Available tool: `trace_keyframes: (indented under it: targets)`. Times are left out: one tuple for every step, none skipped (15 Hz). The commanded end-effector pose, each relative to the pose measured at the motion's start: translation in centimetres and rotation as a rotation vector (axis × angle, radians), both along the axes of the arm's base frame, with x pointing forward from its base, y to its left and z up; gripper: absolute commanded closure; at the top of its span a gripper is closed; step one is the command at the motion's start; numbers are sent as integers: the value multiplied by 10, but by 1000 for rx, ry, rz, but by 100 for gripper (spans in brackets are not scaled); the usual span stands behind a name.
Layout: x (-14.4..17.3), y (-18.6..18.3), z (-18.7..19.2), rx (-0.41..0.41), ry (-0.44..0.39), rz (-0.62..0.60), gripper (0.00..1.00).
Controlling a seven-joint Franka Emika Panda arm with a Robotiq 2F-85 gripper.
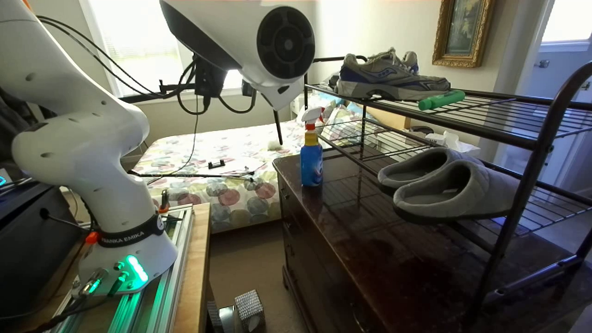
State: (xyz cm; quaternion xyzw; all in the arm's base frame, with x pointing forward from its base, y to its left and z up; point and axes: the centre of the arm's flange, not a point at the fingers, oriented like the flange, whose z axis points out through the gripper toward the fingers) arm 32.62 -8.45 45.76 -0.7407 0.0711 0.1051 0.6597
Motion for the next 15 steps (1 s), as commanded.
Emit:
trace_keyframes:
  targets:
    - [0, 16, -2, 10, -40, -107, 93]
    - [2, 19, -5, -4, -50, -141, 93]
    - [5, 22, -7, -17, -53, -159, 93]
    - [6, 25, -8, -27, -51, -169, 93]
    - [7, 28, -10, -40, -50, -178, 93]
    - [8, 32, -11, -52, -53, -195, 93]
    - [8, 35, -13, -63, -55, -209, 93]
    - [8, 38, -13, -78, -61, -220, 93]
    - [8, 41, -13, -86, -61, -224, 93]
    - [8, 44, -14, -94, -64, -231, 93]
    - [8, 47, -14, -100, -70, -238, 93]
    - [9, 49, -14, -104, -76, -245, 93]
    - [10, 52, -13, -110, -79, -256, 93]
    - [12, 54, -12, -116, -81, -266, 93]
    - [13, 56, -12, -121, -79, -276, 93]
